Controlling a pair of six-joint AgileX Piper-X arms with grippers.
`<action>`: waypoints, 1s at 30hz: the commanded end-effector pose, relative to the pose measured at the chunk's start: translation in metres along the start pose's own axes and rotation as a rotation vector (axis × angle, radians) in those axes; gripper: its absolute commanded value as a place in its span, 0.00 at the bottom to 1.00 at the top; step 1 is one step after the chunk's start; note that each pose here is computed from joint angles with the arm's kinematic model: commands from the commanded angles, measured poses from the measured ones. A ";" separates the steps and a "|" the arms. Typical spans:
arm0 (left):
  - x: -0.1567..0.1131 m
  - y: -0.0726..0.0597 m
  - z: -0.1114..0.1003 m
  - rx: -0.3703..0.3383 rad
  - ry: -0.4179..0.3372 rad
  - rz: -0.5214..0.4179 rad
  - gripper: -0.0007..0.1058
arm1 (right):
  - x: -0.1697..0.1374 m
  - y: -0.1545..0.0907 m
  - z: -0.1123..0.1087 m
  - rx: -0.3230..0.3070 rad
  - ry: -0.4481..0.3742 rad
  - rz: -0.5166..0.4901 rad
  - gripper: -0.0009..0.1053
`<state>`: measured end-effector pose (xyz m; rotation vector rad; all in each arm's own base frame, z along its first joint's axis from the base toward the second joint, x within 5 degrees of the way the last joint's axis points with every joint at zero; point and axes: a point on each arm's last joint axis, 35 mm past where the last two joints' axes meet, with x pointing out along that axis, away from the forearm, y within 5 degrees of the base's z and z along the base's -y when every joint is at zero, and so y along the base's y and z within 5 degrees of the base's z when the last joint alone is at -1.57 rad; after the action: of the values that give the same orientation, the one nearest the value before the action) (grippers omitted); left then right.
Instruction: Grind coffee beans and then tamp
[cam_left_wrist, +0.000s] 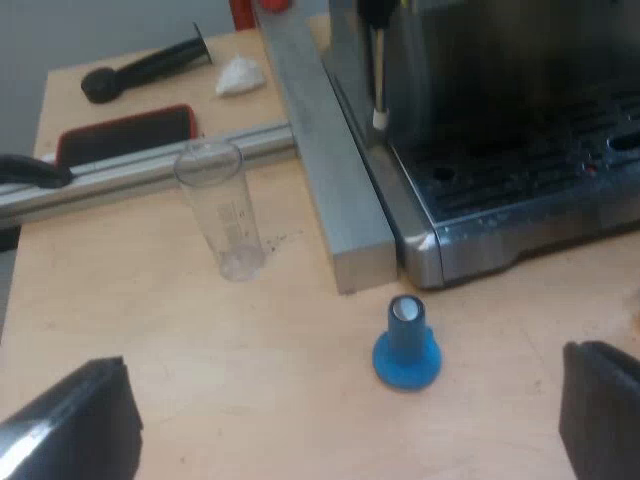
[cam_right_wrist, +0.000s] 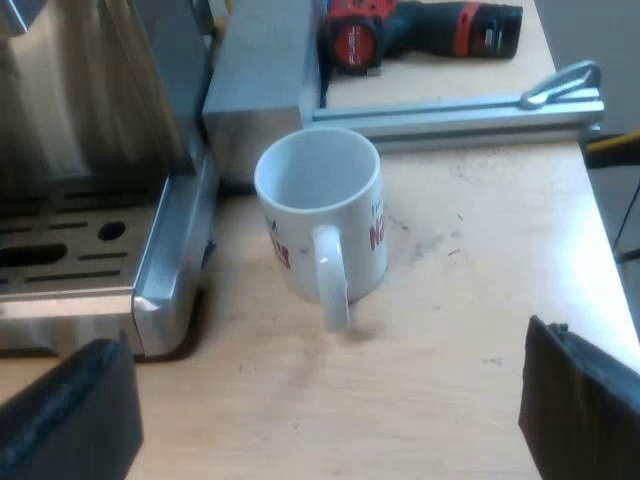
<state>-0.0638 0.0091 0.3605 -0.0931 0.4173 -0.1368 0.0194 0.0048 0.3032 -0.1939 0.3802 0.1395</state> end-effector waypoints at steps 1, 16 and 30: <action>0.011 0.000 0.008 -0.017 -0.038 0.011 0.82 | 0.003 -0.001 0.003 -0.014 -0.026 0.003 0.74; 0.106 0.002 -0.020 -0.082 -0.011 -0.048 0.82 | 0.045 0.002 -0.040 0.017 0.120 0.047 0.74; 0.115 0.003 -0.027 -0.080 0.015 -0.046 0.82 | 0.049 0.002 -0.046 0.019 0.144 0.036 0.74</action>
<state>0.0276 -0.0063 0.2867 -0.1672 0.4456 -0.1644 0.0470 0.0020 0.2402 -0.1678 0.5354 0.1585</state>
